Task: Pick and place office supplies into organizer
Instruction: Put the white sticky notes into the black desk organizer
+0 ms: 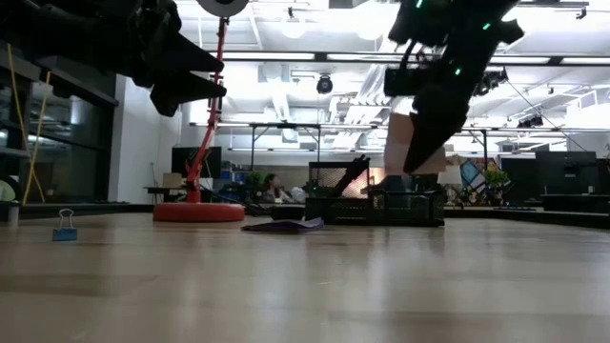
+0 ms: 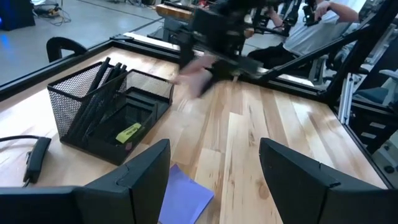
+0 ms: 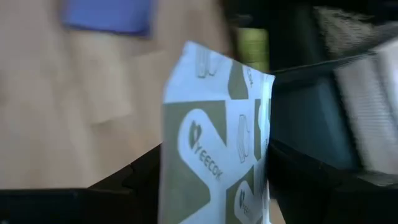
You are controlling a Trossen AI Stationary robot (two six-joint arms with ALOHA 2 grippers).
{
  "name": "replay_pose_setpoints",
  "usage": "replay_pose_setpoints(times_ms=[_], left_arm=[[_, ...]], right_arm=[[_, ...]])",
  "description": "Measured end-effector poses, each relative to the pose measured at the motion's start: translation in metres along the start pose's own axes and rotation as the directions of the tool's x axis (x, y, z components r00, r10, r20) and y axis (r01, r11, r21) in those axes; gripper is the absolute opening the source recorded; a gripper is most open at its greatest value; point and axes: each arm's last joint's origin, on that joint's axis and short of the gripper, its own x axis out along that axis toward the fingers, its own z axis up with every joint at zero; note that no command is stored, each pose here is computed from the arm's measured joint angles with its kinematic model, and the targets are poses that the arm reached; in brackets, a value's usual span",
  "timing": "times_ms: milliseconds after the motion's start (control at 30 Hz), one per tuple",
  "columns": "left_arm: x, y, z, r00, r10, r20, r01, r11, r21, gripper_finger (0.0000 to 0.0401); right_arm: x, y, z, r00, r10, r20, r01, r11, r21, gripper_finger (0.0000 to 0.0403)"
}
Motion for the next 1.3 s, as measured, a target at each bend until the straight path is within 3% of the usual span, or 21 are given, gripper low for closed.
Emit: replay_pose_setpoints(times_ms=[100, 300, 567, 933, 1100, 1300], left_arm=[[0.0, 0.0, 0.0, 1.0, 0.0, -0.001, 0.0, 1.0, 0.0, 0.0233], [0.0, 0.0, 0.0, 1.0, 0.0, 0.0, 0.0, 1.0, 0.0, 0.0233], [0.0, 0.0, 0.0, 1.0, 0.0, 0.0, 0.0, 1.0, 0.0, 0.0233], [0.0, 0.0, 0.0, 1.0, 0.0, 0.0, 0.0, 1.0, 0.0, 0.0233], [0.0, 0.0, 0.0, 1.0, 0.0, 0.0, 0.0, 1.0, 0.0, 0.0233], [0.0, 0.0, 0.0, 1.0, 0.0, 0.0, 0.0, 1.0, 0.0, 0.0233]], right_arm=[[0.003, -0.027, 0.003, 0.999, -0.015, -0.052, 0.016, 1.0, 0.01, 0.0231], [0.006, -0.058, 0.012, 0.999, 0.04, -0.023, -0.04, 0.999, -0.015, 0.0232], [0.011, -0.084, 0.011, 0.998, 0.056, -0.023, -0.057, 0.998, -0.009, 0.0232], [0.047, -0.102, 0.005, 0.987, 0.117, -0.109, -0.117, 0.993, 0.003, 0.0235], [0.049, -0.101, 0.005, 0.983, 0.148, -0.11, -0.149, 0.989, 0.002, 0.0269], [0.049, -0.101, 0.005, 0.983, 0.153, -0.103, -0.154, 0.988, 0.001, 0.0343]])
